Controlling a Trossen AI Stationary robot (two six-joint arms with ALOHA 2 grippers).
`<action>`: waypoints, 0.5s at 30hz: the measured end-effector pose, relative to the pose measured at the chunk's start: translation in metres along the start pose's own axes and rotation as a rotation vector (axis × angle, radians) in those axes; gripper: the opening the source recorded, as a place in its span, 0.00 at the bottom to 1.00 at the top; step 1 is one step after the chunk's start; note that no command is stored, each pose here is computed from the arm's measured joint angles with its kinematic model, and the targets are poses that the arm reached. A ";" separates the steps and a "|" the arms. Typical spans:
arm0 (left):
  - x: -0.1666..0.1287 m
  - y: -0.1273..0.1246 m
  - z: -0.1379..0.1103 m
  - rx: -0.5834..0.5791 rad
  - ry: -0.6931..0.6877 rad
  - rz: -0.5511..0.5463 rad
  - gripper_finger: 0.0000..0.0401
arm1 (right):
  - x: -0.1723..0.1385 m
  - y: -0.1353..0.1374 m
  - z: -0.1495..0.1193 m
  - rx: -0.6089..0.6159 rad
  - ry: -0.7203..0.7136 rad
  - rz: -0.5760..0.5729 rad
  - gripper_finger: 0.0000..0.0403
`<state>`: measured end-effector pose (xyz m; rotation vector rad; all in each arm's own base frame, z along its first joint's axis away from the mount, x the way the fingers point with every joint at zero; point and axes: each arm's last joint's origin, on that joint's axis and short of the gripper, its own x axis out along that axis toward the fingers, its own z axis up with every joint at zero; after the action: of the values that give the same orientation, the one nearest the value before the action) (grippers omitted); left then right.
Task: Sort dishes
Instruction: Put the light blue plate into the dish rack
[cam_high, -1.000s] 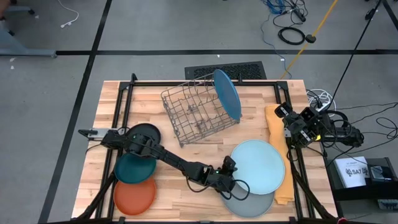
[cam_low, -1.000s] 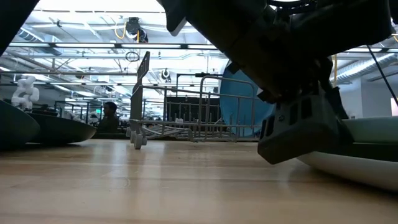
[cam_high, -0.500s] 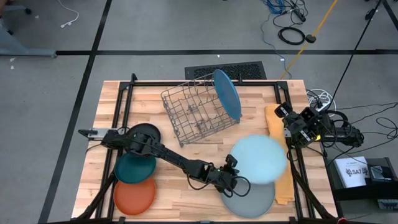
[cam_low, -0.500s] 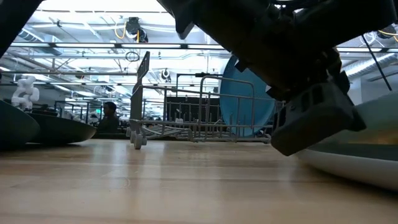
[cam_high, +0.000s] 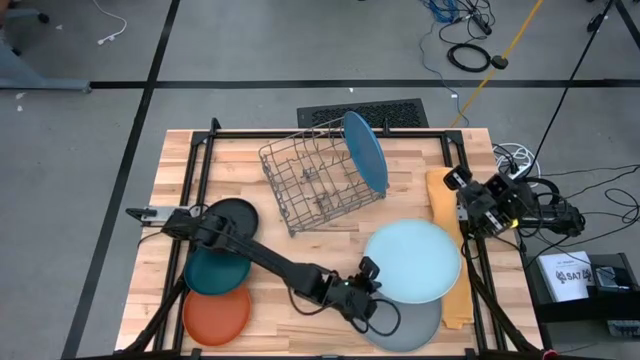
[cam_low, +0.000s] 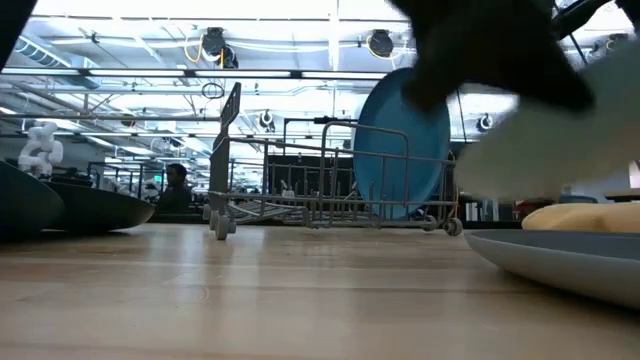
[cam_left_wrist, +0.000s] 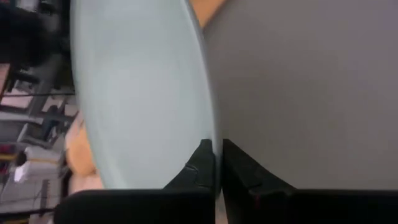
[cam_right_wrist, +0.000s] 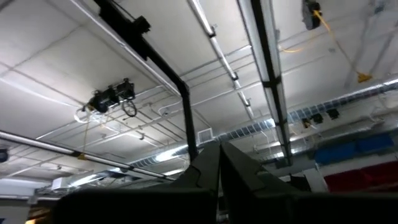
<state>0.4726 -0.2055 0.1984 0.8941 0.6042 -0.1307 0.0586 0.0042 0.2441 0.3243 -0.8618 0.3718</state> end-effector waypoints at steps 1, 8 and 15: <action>-0.009 0.004 0.005 -0.012 0.010 0.004 0.01 | 0.000 0.001 0.001 -0.005 -0.009 0.025 0.02; -0.082 0.039 0.039 -0.170 -0.025 0.105 0.00 | -0.001 0.010 0.010 -0.023 -0.056 0.187 0.02; -0.164 0.069 0.041 -0.339 -0.007 0.156 0.00 | -0.001 0.011 0.010 -0.020 -0.050 0.210 0.02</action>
<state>0.3790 -0.2158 0.3552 0.6085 0.5281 0.1071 0.0462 0.0091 0.2506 0.2260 -0.9510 0.5517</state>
